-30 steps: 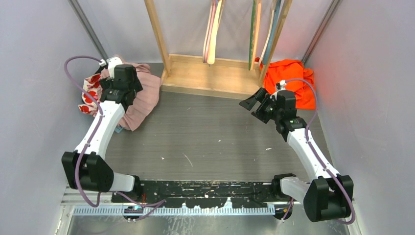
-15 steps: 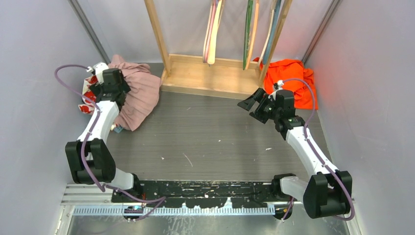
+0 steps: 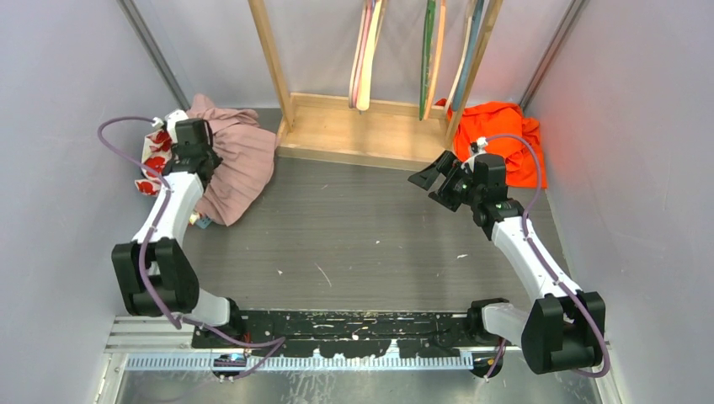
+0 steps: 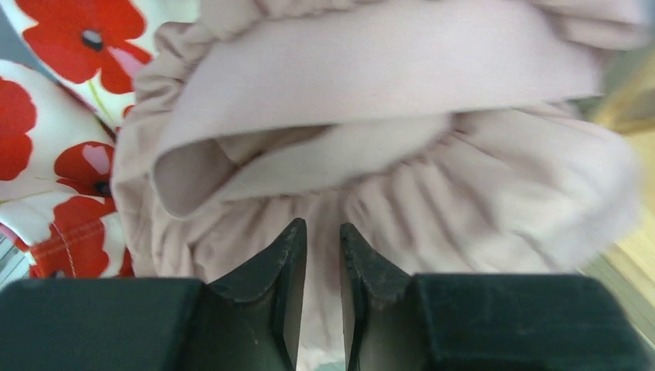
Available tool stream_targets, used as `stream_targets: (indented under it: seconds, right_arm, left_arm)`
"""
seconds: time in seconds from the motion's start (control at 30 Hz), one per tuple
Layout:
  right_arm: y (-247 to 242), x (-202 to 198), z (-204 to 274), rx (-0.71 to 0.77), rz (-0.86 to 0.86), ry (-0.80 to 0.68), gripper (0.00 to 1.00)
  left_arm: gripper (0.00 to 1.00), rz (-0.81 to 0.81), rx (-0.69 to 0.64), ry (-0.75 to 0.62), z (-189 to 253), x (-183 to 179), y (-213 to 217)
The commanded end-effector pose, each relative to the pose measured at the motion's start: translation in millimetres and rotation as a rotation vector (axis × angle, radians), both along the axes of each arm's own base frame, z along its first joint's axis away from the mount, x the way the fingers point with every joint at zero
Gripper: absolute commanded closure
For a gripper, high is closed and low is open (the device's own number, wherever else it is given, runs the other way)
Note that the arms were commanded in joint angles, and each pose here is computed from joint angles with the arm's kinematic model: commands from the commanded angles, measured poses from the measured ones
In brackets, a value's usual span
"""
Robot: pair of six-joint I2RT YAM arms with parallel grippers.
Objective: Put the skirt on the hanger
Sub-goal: Pick up the skirt from the bin.
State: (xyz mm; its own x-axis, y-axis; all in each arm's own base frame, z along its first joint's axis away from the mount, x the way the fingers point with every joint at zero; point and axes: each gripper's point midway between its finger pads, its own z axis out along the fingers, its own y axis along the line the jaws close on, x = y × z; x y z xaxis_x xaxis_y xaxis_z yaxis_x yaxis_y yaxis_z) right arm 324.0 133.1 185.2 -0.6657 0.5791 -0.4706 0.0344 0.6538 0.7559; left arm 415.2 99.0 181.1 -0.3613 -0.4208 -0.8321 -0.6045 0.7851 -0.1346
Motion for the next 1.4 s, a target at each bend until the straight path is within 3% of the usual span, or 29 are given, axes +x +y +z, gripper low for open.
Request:
stream_targets:
  seconds: [0.0, 0.1, 0.23, 0.3, 0.37, 0.43, 0.6, 0.9, 1.13, 1.37]
  right_arm:
    - [5, 2, 23, 0.01, 0.028, -0.078, 0.06]
    - [5, -1, 34, 0.007, 0.03, -0.092, 0.06]
    - [5, -8, 49, 0.016, 0.037, -0.123, 0.07]
    - [6, -10, 53, 0.022, 0.039, -0.131, 0.07]
    - [7, -11, 54, 0.027, 0.044, -0.137, 0.07]
    - [7, -12, 52, 0.029, 0.046, -0.132, 0.07]
    - [9, -14, 47, 0.039, 0.053, -0.122, 0.07]
    - [15, -11, 37, 0.065, 0.072, -0.117, 0.07]
    - [20, -2, 27, 0.072, 0.093, -0.101, 0.07]
    - [24, 2, 23, 0.091, 0.113, -0.087, 0.07]
  left_arm:
    - [0.77, -0.18, -0.05, -0.122, 83, -11, -61]
    - [0.77, -0.319, -0.074, -0.117, 109, -35, -104]
    - [0.77, -0.37, -0.078, -0.119, 124, -68, -114]
    - [0.47, -0.284, -0.007, -0.092, 118, -75, -93]
    - [0.34, -0.243, -0.01, -0.056, 105, -70, -79]
    - [0.02, -0.183, -0.032, -0.037, 92, -58, -64]
    - [0.01, -0.065, -0.069, 0.021, 55, -22, -23]
    - [0.01, 0.037, 0.061, -0.001, 53, 18, 17]
    - [0.02, 0.028, 0.121, -0.133, 75, 21, 22]
    - [0.04, -0.082, 0.108, -0.085, 50, 53, 20]
